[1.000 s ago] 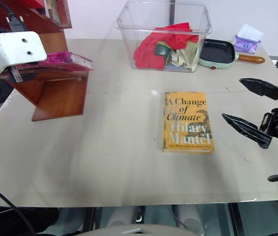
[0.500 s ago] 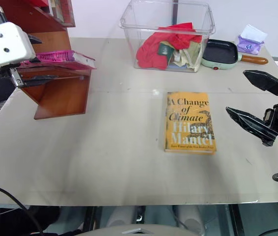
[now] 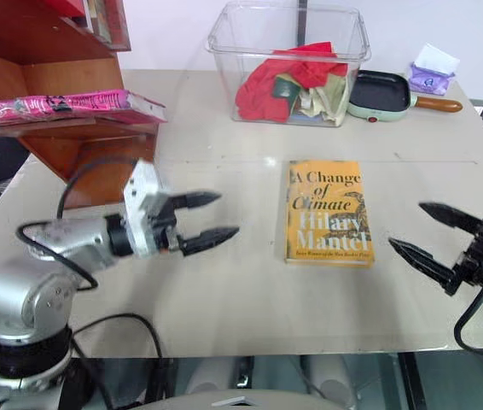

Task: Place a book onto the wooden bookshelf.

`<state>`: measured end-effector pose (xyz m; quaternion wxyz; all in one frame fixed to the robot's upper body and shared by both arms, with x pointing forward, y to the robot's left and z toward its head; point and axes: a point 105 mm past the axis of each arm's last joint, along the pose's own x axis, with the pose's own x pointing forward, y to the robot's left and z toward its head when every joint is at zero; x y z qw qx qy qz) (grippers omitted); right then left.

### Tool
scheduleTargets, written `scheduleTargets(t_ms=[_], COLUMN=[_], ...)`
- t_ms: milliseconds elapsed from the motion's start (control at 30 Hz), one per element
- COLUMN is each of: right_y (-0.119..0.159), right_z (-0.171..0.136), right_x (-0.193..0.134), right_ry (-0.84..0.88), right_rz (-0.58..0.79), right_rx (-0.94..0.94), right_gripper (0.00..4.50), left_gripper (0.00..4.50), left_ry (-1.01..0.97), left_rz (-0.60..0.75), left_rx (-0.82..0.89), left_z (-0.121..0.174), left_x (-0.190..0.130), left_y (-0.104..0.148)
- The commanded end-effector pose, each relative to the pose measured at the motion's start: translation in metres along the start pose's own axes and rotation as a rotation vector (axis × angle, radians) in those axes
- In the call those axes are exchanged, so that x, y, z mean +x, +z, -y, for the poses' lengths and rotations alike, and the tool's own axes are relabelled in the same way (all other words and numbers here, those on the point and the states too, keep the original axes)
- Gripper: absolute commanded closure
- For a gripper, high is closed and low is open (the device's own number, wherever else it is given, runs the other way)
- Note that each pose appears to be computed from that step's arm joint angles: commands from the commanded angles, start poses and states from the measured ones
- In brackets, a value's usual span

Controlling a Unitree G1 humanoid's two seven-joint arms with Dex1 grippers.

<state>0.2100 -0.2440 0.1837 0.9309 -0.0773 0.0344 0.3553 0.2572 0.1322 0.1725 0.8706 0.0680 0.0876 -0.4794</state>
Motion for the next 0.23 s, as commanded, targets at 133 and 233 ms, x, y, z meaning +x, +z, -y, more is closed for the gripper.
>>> scheduleTargets(t_ms=[133,233], right_y=[-0.012,-0.017], right_z=[0.014,0.014], right_x=[-0.024,-0.023], right_ry=[-0.168,-0.184], right_rz=[-0.085,-0.102], right_rx=[-0.085,-0.1], right_gripper=[0.0,0.0], left_gripper=[0.22,0.22], left_ry=[0.113,0.111], left_rz=[-0.065,-0.077], left_rx=[-0.002,0.0], left_z=[-0.02,-0.022], left_x=[-0.026,-0.024], left_y=[-0.046,-0.054])
